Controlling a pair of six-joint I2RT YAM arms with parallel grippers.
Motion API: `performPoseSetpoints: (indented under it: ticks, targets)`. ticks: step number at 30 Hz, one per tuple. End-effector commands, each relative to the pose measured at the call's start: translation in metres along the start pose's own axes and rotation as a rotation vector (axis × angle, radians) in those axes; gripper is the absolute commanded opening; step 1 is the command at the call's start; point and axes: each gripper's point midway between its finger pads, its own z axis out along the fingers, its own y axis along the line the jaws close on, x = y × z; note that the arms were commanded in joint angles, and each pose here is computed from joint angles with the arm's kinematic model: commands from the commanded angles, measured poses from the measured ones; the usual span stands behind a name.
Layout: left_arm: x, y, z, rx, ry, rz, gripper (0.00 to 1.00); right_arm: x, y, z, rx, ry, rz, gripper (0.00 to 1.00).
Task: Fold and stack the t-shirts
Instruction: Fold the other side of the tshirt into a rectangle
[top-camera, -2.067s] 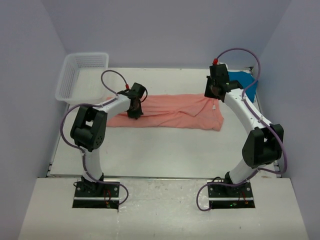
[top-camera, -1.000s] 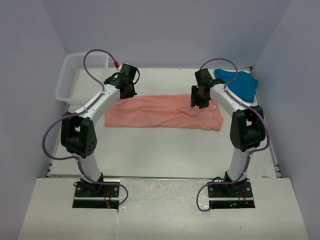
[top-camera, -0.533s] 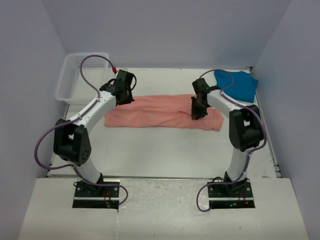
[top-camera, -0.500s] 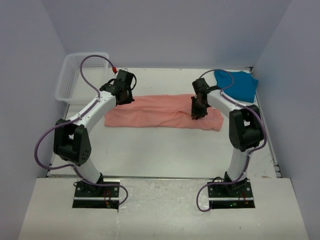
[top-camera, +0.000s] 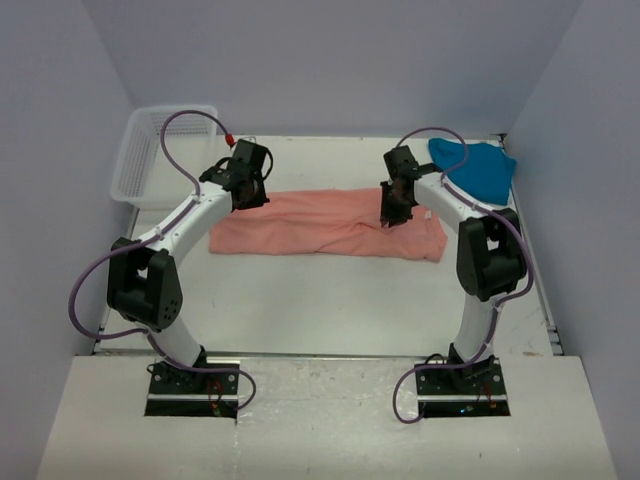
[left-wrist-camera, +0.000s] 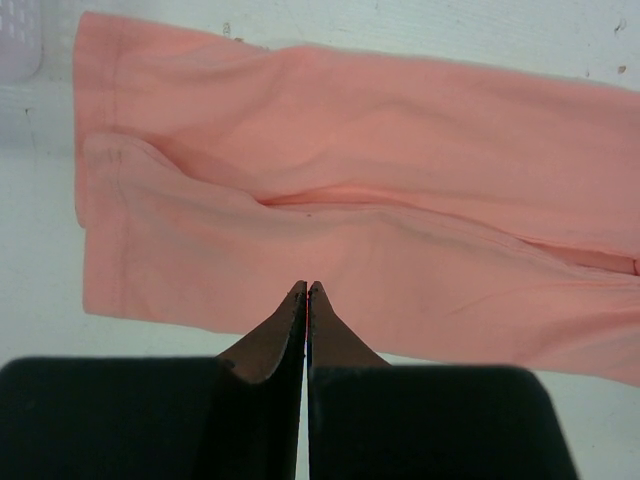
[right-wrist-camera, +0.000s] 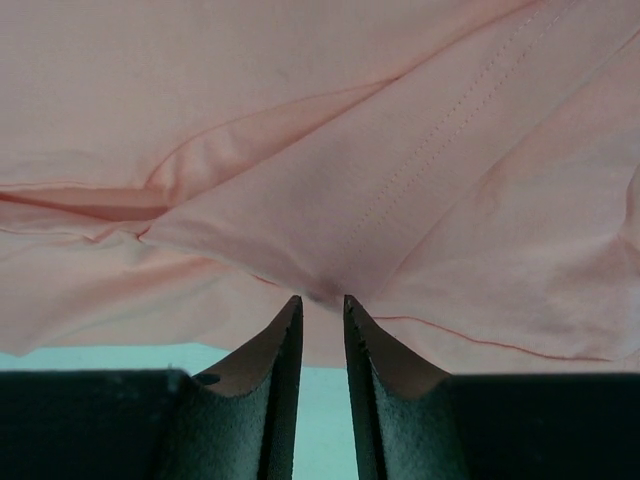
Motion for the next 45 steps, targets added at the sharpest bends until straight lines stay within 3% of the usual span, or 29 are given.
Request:
performPoseSetpoints:
  ticks: [1,6,11,15,26,35,45]
  targets:
    - [-0.013,-0.004,-0.01,0.038,-0.052,0.02,0.0,-0.004,0.009,0.001,-0.023,0.001,0.003,0.24]
    - [-0.014,-0.004,-0.01,0.039,-0.055,0.025,0.0,-0.003,0.006,0.001,-0.013,-0.01,0.003,0.25]
    - [-0.009,-0.007,-0.006,0.049,-0.037,0.026,0.0,-0.001,0.004,-0.001,-0.005,-0.007,0.0,0.36]
    - [-0.008,-0.006,-0.005,0.05,-0.038,0.027,0.0,0.003,0.0,0.005,0.006,0.004,0.0,0.38]
    - [-0.008,-0.005,-0.006,0.047,-0.043,0.029,0.0,0.013,-0.001,0.017,0.003,0.032,0.007,0.26]
    - [-0.006,-0.005,-0.005,0.046,-0.035,0.035,0.0,0.002,0.003,0.015,0.002,0.014,-0.004,0.0]
    - [-0.004,-0.006,-0.003,0.05,-0.029,0.034,0.0,-0.046,0.015,0.0,-0.004,-0.06,-0.082,0.0]
